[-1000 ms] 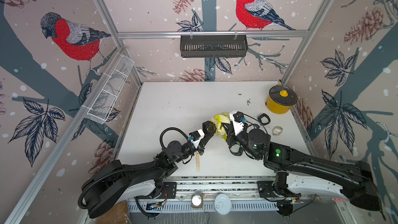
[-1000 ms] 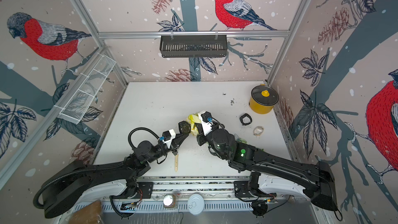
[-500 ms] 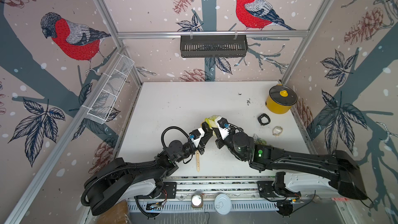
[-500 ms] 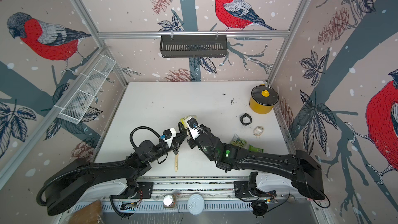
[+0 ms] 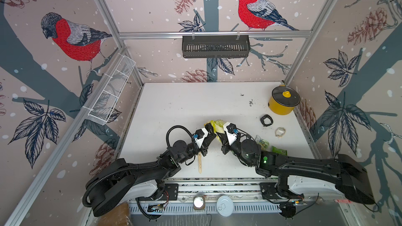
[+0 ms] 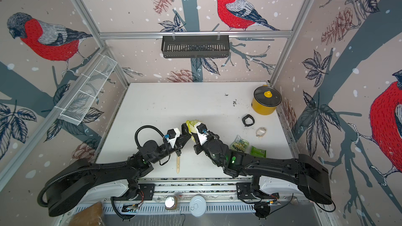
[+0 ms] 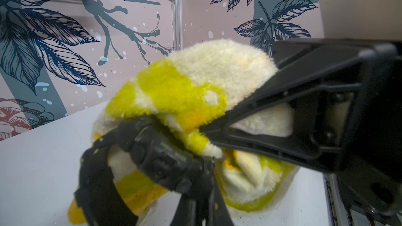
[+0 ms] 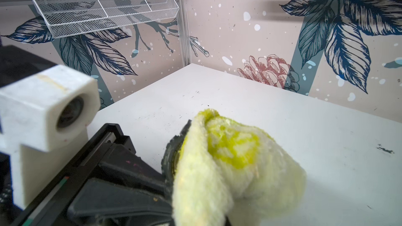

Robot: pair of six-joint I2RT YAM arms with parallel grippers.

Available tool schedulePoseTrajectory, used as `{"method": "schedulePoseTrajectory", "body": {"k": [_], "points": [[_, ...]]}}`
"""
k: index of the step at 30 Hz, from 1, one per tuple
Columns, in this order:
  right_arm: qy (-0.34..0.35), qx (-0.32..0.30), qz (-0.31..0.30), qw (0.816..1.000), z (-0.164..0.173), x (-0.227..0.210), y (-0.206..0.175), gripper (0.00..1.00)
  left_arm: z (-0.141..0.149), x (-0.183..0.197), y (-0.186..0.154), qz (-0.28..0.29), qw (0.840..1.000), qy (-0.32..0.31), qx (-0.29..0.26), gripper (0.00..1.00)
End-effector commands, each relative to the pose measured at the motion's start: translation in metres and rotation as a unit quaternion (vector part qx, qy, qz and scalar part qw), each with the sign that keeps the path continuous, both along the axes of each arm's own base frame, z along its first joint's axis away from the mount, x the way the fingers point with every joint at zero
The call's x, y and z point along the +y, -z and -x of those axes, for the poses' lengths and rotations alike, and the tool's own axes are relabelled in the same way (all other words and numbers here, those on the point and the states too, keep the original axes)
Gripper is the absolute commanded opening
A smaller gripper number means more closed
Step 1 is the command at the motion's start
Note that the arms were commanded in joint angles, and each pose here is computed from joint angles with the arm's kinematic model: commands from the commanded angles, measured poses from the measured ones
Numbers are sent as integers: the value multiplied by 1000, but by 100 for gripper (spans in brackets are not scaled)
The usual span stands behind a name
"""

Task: Wipe the watch dial
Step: Wipe the dirt from the watch dial.

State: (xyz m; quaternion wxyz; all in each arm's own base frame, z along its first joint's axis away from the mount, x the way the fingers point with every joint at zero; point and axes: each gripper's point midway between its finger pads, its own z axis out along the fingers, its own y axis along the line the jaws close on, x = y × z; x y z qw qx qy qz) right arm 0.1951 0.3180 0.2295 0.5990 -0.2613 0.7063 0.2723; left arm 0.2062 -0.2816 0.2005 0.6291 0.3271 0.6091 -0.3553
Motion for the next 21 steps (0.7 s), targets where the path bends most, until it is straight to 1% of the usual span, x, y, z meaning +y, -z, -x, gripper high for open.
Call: {"method": "schedulePoseTrajectory", "body": {"k": [1,6,8,11,13,16,18,21], "points": [[4,24,51,998,-1,-17,29,2,-1,11,-52,79,994,-19,-67,0],[70,29,63,995,-22,-44,24,2,13,4,-46,60,995,21,-81,0],[80,24,52,995,-23,-51,12,2,19,3,-42,54,994,36,-91,0],[89,14,10,996,-22,-67,-10,2,39,3,-41,45,988,77,-126,0],[68,1,-24,997,-14,-74,-27,2,54,0,-43,36,980,112,-159,0],[7,-39,-60,997,10,-80,-50,2,73,-1,-49,26,967,152,-202,0],[-25,-67,-75,995,24,-85,-57,2,88,0,-54,26,956,181,-230,0],[-49,-100,-90,990,38,-93,-63,2,104,0,-56,24,943,210,-256,0]]}}
